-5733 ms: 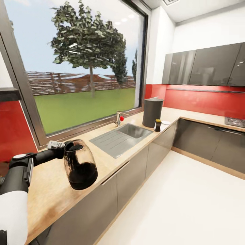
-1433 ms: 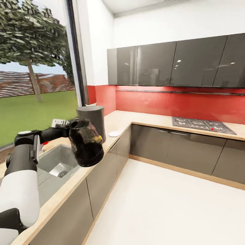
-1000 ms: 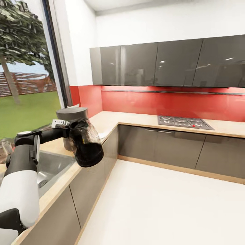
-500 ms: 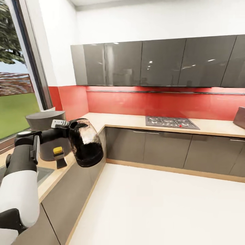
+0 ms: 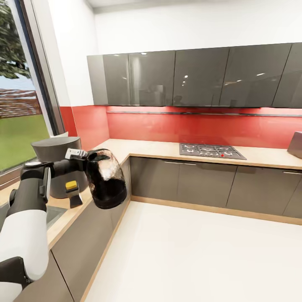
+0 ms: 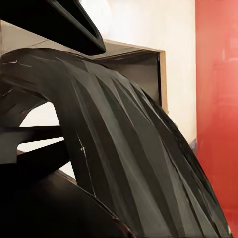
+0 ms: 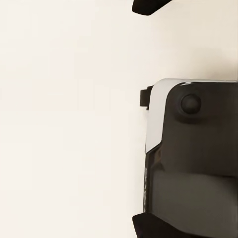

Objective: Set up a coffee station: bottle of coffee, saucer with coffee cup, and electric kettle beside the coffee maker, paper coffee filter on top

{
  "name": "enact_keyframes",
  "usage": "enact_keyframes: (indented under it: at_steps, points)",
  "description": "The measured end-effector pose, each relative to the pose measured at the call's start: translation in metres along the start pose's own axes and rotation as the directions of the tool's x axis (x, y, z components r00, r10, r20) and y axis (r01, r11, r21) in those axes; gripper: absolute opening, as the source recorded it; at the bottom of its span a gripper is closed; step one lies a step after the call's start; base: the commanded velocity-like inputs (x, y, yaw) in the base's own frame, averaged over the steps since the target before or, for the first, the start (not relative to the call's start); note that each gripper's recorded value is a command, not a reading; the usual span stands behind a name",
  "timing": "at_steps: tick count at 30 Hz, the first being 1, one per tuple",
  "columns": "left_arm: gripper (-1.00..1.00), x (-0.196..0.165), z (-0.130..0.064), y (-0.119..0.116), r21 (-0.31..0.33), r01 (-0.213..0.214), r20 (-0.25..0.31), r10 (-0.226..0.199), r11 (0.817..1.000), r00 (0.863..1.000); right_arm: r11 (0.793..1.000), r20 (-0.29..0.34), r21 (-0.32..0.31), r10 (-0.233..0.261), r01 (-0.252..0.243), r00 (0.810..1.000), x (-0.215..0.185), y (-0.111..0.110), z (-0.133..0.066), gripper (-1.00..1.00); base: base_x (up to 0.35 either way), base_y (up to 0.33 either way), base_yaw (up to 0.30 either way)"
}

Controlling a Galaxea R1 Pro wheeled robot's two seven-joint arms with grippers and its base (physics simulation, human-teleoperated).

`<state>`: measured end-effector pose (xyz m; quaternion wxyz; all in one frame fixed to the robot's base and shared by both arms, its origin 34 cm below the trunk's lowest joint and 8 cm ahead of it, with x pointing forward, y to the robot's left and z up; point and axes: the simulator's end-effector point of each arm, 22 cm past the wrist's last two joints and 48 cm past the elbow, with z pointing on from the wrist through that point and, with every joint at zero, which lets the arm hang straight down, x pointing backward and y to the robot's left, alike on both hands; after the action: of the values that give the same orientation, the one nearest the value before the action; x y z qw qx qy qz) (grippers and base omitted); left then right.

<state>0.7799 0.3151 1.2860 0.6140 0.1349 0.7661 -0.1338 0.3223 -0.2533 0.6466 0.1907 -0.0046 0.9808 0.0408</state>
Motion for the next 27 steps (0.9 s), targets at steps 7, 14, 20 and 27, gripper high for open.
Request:
enact_keyframes:
  at_steps: [7, 14, 20, 27]
  points:
    - [-1.0, 0.0064, -0.0009, 0.0022, -0.007, 0.001, -0.008, -0.001, 1.0, 1.0, 1.0, 0.002, 0.002, 0.0, 0.0, 1.0, -0.0003, -0.0012, -0.0003, 1.0, 0.093, -0.087, 0.0]
    - [-1.0, 0.0068, -0.0014, 0.0031, -0.009, 0.003, -0.009, -0.003, 1.0, 1.0, 1.0, 0.002, 0.002, 0.0, 0.0, 1.0, -0.0002, -0.0013, -0.0004, 1.0, 0.262, -0.169, 0.0]
    - [-1.0, 0.0062, -0.0025, 0.0046, -0.01, 0.011, -0.004, -0.011, 1.0, 1.0, 1.0, 0.0, 0.002, -0.001, 0.001, 1.0, 0.0005, -0.0014, -0.0004, 1.0, 0.286, -0.149, 0.0]
    - [-1.0, 0.0059, -0.003, 0.0052, -0.011, 0.013, -0.001, -0.013, 1.0, 1.0, 1.0, 0.0, 0.002, -0.003, 0.003, 1.0, 0.0006, -0.0014, -0.0005, 1.0, 0.327, -0.01, 0.0]
